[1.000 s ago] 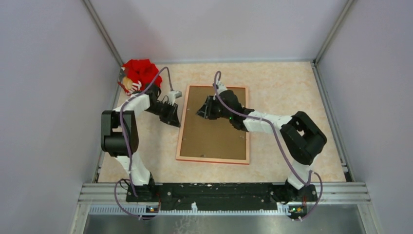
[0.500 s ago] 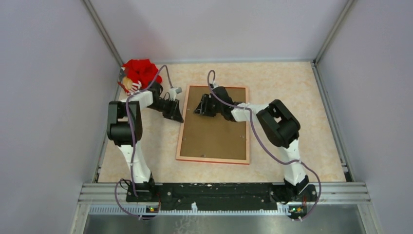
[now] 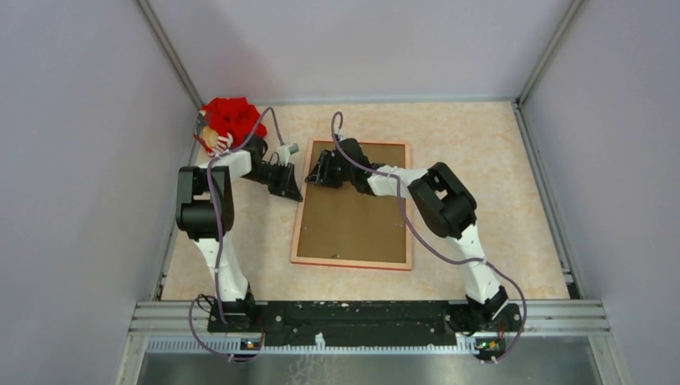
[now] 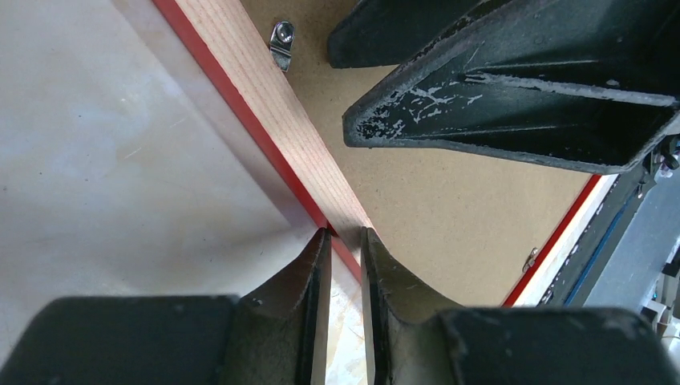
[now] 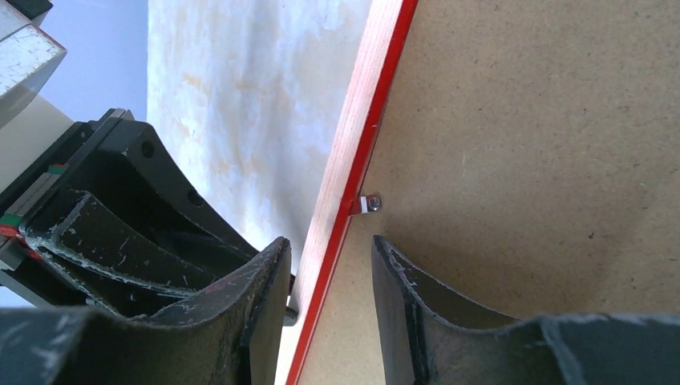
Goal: Put the photo into the frame
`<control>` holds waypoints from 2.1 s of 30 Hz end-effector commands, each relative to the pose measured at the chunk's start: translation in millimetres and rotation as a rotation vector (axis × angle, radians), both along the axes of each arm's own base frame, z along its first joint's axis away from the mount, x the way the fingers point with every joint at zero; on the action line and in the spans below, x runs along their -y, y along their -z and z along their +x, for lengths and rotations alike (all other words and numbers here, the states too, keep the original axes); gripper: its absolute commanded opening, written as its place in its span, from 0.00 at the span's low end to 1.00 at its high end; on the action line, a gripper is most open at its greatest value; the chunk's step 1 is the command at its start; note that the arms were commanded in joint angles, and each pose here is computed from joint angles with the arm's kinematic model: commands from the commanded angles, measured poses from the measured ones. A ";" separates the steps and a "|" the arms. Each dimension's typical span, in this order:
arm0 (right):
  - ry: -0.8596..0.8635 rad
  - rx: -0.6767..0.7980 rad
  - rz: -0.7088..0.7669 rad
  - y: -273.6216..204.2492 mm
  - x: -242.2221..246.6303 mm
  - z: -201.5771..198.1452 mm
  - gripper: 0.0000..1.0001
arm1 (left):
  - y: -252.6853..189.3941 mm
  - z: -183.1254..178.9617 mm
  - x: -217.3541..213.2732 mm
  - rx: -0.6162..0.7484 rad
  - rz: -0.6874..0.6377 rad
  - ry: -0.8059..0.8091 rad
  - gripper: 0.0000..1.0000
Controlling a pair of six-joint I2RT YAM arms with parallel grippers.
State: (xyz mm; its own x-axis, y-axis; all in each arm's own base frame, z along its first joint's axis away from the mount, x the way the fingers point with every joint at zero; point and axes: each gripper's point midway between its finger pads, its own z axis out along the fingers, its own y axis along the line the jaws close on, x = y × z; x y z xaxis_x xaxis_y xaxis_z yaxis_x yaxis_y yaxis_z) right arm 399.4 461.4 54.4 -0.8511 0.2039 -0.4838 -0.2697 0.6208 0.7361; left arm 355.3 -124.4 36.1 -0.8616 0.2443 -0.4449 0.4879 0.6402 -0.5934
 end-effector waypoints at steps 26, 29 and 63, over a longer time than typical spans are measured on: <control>0.153 -0.132 0.105 14.6 -12.8 2.0 0.36 | 2.8 -7.8 0.2 0.036 0.005 0.028 0.23; 0.170 -0.135 0.112 15.1 -11.7 3.0 0.36 | 3.1 -8.5 -0.3 0.036 0.007 0.030 0.23; 0.197 -0.162 0.183 4.0 -26.9 2.5 0.26 | 1.1 -17.6 3.9 0.019 -0.021 0.043 0.23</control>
